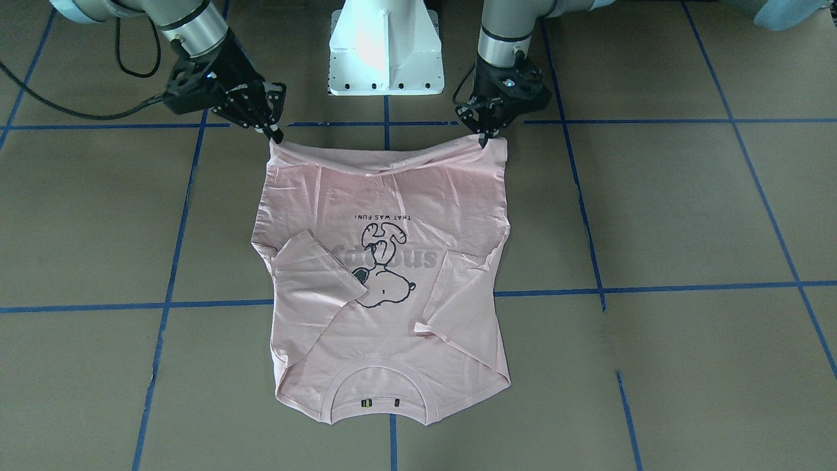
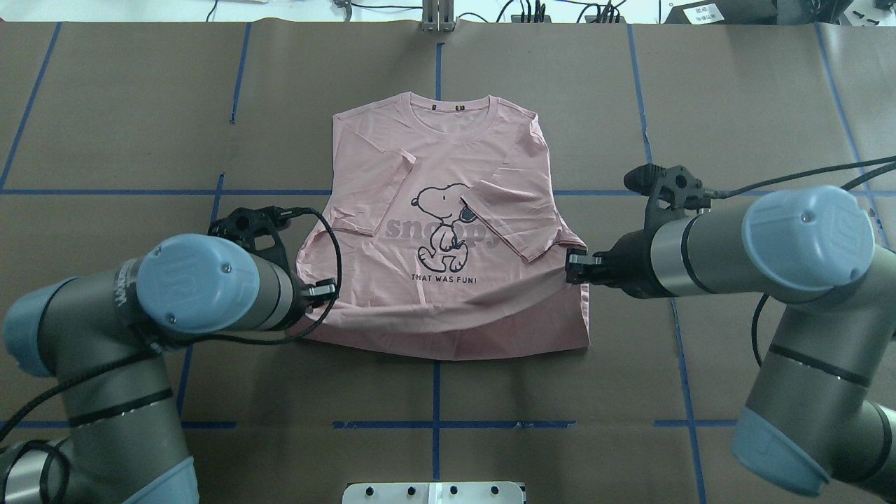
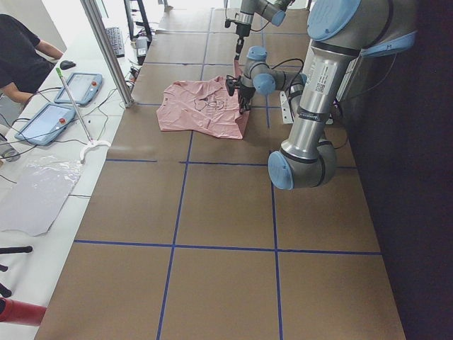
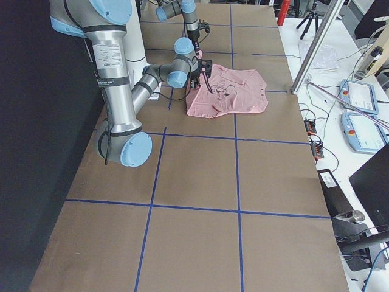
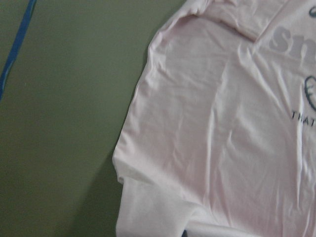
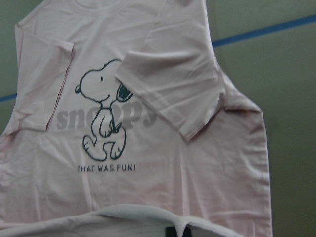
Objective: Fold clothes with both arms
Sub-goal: 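Lift the hem with both grippers and fold it toward the collar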
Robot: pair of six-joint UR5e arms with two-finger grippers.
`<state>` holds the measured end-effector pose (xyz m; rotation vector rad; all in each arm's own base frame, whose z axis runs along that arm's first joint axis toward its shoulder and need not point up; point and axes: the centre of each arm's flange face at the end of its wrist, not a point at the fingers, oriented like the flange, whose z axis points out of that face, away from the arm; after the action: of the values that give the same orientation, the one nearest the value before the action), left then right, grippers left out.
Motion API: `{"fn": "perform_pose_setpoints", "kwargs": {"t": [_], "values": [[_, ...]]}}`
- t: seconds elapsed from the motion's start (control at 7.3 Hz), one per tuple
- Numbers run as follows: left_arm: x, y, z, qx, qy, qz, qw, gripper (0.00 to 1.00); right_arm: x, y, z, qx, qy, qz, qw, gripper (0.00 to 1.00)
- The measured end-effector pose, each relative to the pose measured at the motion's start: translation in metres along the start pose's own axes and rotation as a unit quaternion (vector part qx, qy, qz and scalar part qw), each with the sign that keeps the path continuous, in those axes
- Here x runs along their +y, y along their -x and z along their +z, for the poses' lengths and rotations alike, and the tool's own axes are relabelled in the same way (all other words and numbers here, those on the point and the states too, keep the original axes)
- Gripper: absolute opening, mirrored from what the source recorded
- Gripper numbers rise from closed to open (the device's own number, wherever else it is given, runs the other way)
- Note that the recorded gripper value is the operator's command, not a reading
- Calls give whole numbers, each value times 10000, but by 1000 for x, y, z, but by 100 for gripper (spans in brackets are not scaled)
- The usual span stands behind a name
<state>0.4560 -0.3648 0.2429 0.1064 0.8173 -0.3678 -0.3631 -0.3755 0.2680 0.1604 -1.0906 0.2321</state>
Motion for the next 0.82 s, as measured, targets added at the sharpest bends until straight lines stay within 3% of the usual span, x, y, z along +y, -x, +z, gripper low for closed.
{"fn": "perform_pose_setpoints", "kwargs": {"t": [0.27,0.55,0.82], "values": [[-76,-7,41,125,-408,-137,9990,0,-60,-9,28,96,-303,96,9994,0],[-138,-32,55,256,-687,-234,9970,0,-117,11,70,183,-489,245,9983,0],[-189,-49,69,267,-876,-312,9953,0,-177,17,92,255,-620,444,9968,0]]}}
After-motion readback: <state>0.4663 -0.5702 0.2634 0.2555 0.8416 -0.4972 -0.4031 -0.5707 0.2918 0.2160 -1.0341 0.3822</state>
